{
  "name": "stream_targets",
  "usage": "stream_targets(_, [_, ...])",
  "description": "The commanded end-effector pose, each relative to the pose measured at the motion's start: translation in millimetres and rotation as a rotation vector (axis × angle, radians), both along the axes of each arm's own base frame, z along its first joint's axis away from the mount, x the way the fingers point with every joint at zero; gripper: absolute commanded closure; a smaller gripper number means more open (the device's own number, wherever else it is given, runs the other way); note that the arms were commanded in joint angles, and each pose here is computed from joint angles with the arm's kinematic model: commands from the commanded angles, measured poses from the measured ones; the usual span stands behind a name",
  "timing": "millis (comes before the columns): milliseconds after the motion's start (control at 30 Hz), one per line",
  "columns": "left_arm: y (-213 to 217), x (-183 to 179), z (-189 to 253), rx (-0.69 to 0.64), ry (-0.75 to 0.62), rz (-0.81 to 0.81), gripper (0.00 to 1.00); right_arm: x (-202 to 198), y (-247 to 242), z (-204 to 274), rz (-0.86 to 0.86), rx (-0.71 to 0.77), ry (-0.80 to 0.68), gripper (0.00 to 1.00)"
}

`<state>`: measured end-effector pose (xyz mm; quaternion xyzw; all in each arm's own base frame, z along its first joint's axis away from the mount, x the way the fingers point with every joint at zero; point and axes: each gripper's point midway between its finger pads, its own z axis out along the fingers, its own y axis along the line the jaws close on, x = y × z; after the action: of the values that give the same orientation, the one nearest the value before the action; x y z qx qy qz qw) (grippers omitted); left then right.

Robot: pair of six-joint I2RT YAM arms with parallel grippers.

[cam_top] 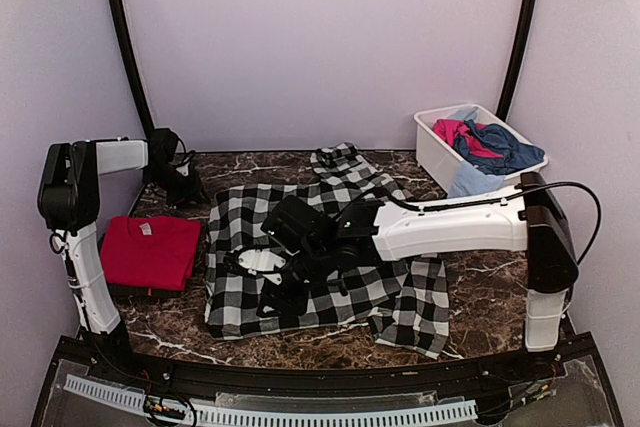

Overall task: Fold and stack the mixed laundry pile
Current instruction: Smooth out the flattened shirt at the center of the board.

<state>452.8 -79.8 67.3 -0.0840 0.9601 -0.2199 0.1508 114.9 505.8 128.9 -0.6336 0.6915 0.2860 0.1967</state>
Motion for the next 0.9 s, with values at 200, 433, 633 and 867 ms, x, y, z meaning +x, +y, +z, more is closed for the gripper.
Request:
stream_targets(200, [-10,-5,-8,-0.048,0.023,-0.045,0.67,-33,43,-18,0.175,-0.005,-0.028,0.59])
stream_targets(433, [-14,-11,-17,-0.072,0.042,-0.061,0.65,-23,56,-46,0.159,-0.053,-0.055,0.56])
stream_targets(633, [-16,-11,-20,-0.085,0.050,-0.062,0.67,-23,53,-66,0.173,-0.095,-0.055,0.56])
stream_targets(867, [-20,-14,-23,-0.106,0.058,-0.070,0.67,-15,51,-85,0.162,-0.139,-0.089,0.57])
